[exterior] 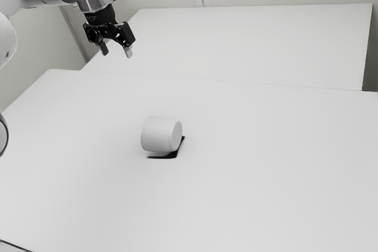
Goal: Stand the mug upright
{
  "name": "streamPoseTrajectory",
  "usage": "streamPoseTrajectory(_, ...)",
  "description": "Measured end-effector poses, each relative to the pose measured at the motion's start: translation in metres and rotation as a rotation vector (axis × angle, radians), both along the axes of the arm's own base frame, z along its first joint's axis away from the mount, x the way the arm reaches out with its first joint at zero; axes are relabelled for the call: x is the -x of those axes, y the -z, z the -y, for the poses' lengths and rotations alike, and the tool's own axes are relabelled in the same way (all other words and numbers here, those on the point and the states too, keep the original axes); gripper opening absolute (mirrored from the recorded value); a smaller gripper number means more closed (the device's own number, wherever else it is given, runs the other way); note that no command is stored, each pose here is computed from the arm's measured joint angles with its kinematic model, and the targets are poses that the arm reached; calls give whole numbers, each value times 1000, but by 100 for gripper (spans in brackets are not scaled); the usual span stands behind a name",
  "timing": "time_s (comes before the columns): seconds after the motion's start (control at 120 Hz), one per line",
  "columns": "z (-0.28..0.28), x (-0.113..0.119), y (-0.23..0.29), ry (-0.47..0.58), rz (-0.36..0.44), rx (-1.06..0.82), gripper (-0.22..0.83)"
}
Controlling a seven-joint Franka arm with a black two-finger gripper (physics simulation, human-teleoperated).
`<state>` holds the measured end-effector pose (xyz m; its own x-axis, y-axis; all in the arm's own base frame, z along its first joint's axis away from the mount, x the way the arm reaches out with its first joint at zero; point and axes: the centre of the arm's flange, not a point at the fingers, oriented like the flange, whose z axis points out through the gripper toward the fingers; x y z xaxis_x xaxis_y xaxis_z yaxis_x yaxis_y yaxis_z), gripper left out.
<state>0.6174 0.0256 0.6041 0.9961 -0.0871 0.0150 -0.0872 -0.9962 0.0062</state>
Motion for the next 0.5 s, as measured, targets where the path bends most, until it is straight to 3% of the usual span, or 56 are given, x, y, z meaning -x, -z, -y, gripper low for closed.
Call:
streamPoseTrajectory(0.3,2,6,0,7,-8,7,62)
streamPoseTrajectory(0.5,-22,39,39,-86,-82,249,61)
